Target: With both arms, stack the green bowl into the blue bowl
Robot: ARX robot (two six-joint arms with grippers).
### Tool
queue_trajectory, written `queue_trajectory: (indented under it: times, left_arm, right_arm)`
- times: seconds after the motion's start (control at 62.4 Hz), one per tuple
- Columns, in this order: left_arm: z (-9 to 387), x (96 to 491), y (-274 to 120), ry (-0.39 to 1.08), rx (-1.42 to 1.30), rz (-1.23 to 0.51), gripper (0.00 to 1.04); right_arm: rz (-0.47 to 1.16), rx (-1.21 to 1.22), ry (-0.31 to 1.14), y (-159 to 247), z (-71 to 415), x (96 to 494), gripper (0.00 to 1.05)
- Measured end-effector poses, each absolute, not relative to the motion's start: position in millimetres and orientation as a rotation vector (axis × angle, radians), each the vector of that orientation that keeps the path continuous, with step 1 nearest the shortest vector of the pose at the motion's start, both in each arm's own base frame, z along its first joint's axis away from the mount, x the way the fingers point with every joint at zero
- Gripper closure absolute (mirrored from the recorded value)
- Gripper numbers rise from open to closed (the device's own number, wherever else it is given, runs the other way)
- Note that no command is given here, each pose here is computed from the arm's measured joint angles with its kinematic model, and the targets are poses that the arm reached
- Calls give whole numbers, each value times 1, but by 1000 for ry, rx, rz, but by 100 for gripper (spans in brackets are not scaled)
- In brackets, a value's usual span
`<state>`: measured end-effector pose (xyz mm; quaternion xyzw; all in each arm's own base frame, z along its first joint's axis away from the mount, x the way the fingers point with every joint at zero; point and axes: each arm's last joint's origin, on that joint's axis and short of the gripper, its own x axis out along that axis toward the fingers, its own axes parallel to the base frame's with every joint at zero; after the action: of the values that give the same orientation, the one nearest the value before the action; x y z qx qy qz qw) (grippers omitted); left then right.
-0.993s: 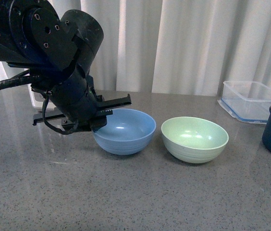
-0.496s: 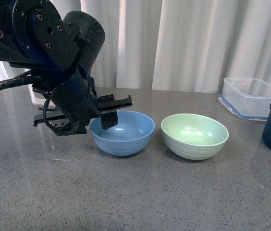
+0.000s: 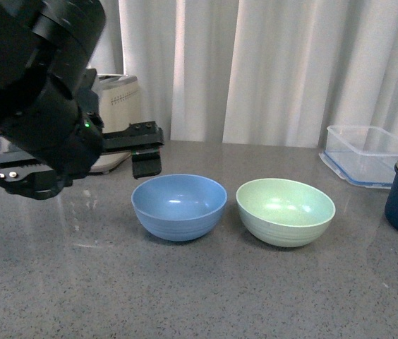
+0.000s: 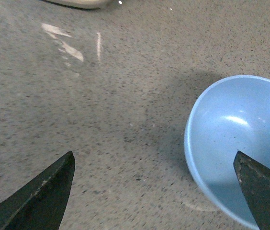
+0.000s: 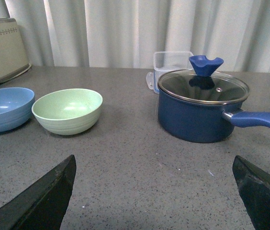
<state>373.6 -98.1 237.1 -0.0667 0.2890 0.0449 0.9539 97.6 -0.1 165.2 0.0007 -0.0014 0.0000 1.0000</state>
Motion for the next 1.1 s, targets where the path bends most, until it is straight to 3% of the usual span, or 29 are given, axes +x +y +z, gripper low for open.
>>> queue_trajectory:
  times: [0.208,0.48,0.56,0.673,0.913,1.105]
  left_arm:
    - [238,299,-77,505,2,127,7]
    - [236,293,-77,487,39,97,8]
    - [224,285,-70,237,0,-5,24]
    - [213,251,-47,17,-19,-6,51]
    - [193,208,-26,15,-7,-10,100]
    - [184,182,-15,8,-5,-2,101]
  right_arm:
    - [0,1,-3,0,165,98,10]
    - [0,1,-3,0,165,98,10]
    - [0,1,-3,0,165,98,10]
    - [0,1,-3,0,165,98,10]
    - [0,1,-3,0,165,98,10]
    - [0,1,-3,0,165,98,10]
